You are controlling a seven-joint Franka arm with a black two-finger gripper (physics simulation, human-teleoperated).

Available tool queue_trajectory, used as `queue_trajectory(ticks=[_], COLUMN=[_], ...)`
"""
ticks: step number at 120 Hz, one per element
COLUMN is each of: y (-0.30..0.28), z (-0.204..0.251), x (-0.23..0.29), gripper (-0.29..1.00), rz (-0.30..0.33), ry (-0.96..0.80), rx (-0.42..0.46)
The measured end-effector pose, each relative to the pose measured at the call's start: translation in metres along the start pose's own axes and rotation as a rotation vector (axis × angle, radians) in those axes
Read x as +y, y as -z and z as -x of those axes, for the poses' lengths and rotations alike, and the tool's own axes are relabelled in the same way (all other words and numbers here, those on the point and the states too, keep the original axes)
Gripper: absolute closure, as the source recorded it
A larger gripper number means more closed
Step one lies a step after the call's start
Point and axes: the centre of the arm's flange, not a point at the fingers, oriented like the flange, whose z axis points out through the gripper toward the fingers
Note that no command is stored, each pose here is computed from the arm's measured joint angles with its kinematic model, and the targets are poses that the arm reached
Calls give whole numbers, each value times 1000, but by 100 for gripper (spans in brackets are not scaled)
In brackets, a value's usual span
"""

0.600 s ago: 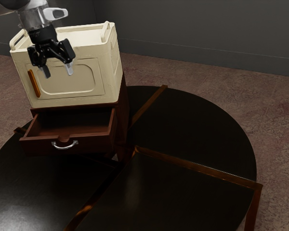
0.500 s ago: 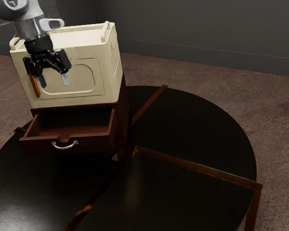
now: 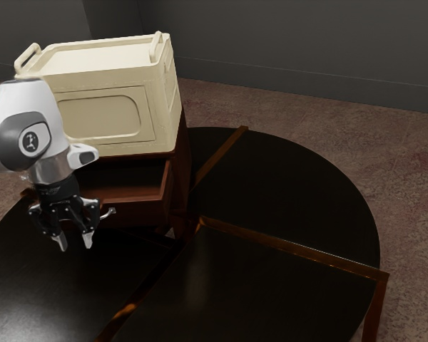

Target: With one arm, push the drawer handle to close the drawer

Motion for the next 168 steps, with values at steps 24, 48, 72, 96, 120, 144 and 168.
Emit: queue_trajectory(ticks=[24, 48, 72, 96, 120, 144, 168], y=[-38, -38, -37, -37, -30, -17, -19], z=[-41, -74, -109, -142, -170, -195, -214], x=[6, 10, 8, -11, -7, 0, -7], gripper=[54, 65, 71, 73, 74, 74, 73], rz=[26, 11, 12, 9, 16, 22, 13], ry=[47, 51, 66, 103, 92, 75, 75], rx=[2, 76, 109, 127, 175, 224, 258])
